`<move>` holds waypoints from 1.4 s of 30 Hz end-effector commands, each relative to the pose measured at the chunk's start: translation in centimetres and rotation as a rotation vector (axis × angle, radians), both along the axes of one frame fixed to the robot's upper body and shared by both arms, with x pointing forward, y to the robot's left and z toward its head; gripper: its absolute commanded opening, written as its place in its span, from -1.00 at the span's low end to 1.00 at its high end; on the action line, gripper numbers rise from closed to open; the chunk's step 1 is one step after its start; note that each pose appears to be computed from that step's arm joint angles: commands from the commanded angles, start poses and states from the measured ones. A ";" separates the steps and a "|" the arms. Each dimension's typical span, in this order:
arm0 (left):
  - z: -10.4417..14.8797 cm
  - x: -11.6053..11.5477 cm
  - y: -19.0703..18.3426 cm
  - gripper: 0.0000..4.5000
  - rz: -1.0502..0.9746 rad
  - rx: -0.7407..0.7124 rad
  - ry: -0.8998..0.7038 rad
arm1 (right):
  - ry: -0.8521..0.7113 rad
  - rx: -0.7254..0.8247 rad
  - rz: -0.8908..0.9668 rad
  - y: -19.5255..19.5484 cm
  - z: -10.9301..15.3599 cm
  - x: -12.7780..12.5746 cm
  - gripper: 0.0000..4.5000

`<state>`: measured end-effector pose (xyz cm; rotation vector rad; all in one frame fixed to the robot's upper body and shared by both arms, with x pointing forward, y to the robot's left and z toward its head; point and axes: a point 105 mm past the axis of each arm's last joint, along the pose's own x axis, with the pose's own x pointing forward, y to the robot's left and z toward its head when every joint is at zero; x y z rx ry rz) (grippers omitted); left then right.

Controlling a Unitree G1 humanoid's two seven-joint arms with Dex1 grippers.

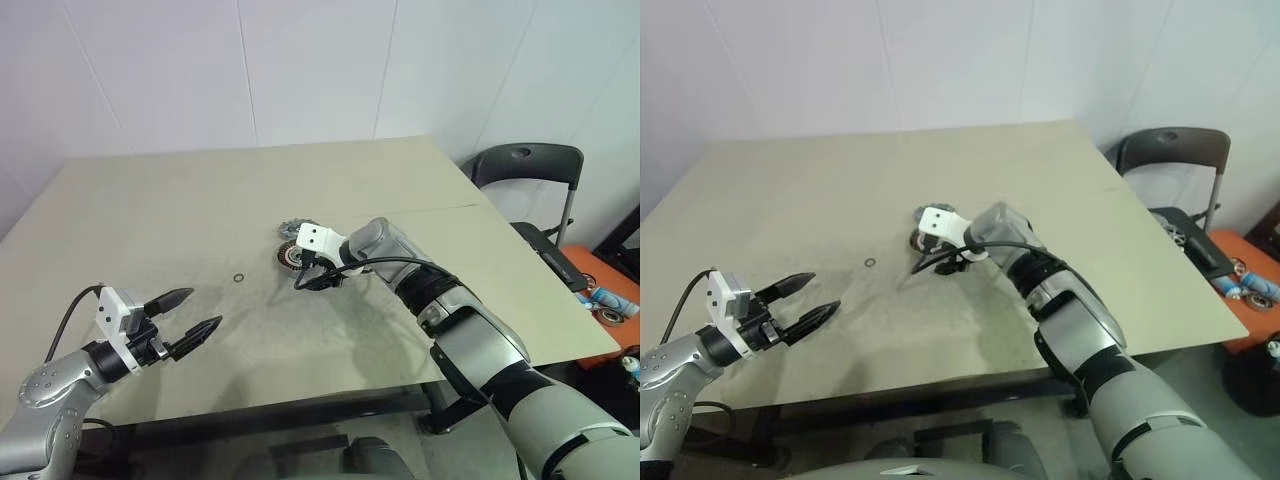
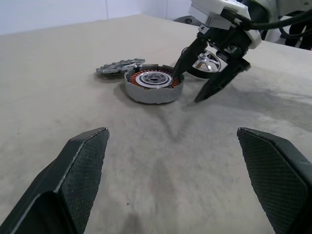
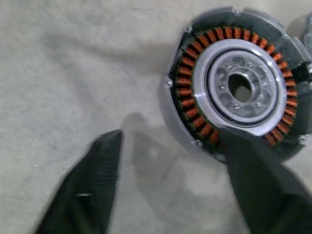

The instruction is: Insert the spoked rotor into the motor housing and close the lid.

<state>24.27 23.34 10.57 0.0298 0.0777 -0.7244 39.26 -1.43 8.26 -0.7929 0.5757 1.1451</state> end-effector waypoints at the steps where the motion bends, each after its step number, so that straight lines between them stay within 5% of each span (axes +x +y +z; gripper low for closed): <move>1: 1.3 0.2 0.2 1.00 0.001 0.011 -0.053 | -0.054 -0.034 0.047 1.0 0.8 0.3 -0.14; 7: 1.2 0.2 0.2 1.00 0.005 0.010 -0.056 | -0.071 -0.035 0.078 1.9 1.4 0.5 -1.00; 21: 1.0 0.0 0.2 1.00 0.010 0.010 -0.051 | 0.064 0.060 0.274 3.5 4.3 -3.7 -1.00; 31: 1.2 0.2 0.2 1.00 0.005 0.014 -0.051 | 0.178 0.077 0.418 1.7 3.2 -9.0 -1.00; 42: 1.4 0.3 0.1 1.00 0.004 0.017 -0.052 | 0.102 0.080 0.497 2.6 3.0 -9.3 -1.00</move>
